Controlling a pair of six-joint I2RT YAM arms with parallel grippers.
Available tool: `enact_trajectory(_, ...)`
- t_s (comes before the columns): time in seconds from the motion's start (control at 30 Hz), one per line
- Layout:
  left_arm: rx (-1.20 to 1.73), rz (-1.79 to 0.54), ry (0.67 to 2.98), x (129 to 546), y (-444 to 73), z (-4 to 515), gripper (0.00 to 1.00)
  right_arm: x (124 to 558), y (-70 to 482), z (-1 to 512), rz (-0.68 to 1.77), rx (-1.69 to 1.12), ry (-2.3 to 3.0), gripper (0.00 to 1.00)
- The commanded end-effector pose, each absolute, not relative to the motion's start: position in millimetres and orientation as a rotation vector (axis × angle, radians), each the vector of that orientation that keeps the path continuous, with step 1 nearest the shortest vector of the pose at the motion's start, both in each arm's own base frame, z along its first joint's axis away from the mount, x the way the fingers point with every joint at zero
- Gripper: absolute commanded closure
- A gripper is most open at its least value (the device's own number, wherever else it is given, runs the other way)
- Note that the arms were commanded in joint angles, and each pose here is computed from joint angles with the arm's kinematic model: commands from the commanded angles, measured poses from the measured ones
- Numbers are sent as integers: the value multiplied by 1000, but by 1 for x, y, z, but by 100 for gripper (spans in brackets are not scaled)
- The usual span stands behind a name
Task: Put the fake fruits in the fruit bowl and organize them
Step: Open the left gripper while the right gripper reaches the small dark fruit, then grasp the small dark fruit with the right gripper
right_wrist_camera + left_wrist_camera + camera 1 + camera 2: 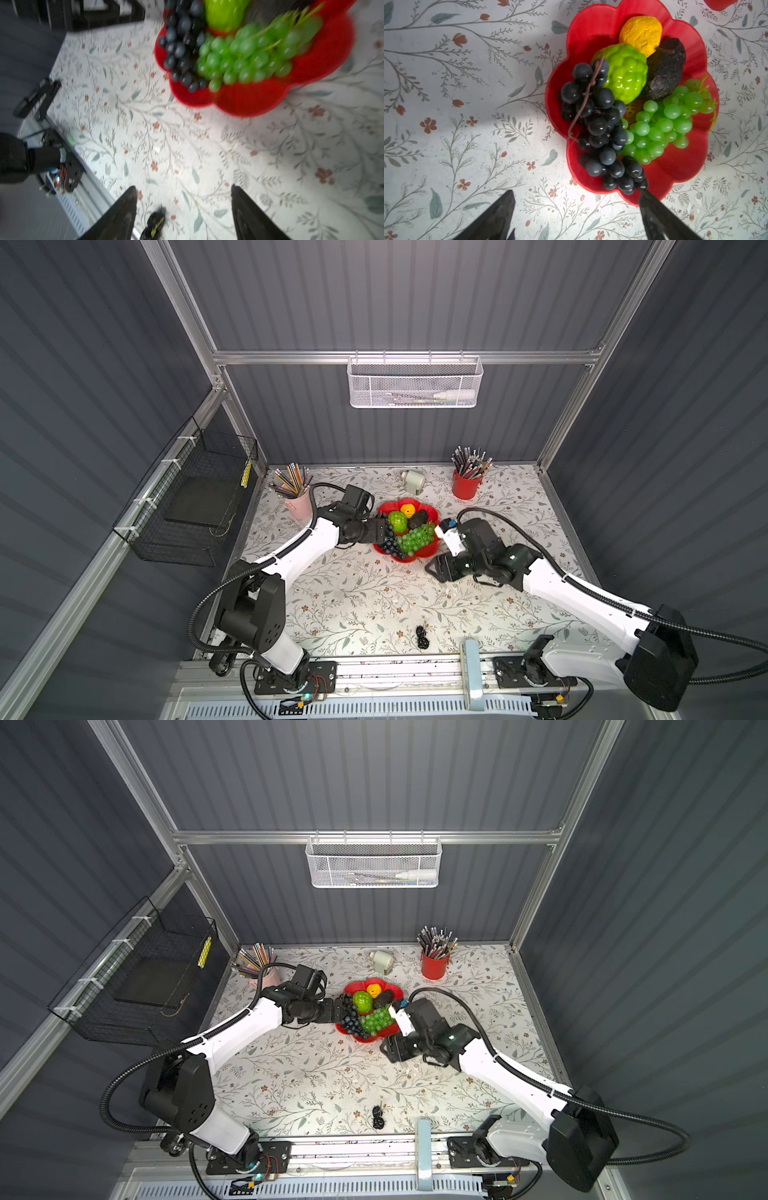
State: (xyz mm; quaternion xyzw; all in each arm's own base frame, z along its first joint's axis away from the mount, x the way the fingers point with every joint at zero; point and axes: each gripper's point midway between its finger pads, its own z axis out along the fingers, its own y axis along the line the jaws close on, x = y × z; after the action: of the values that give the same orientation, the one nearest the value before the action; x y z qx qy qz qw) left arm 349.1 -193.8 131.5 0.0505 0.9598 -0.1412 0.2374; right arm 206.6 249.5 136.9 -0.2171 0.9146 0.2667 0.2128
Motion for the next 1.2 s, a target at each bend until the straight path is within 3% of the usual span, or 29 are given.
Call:
enact_trajectory(0.0, 44, -373, 2491, 360, -182, 166, 7, 158, 245, 109, 752, -586, 2720, 25)
enact_trajectory(0.3, 59, -318, 2464, 362, -174, 180, 6, 116, 277, 68, 761, -708, 2857, 27)
enact_trajectory(0.47, 57, -309, 2478, 360, -173, 175, 5, 115, 282, 62, 753, -724, 2887, 41)
enact_trajectory(0.97, 58, -325, 2489, 362, -177, 167, 5, 114, 285, 46, 724, -787, 2922, 61)
enact_trajectory(1.17, 55, -333, 2493, 363, -179, 165, 5, 115, 286, 46, 728, -793, 2911, 81)
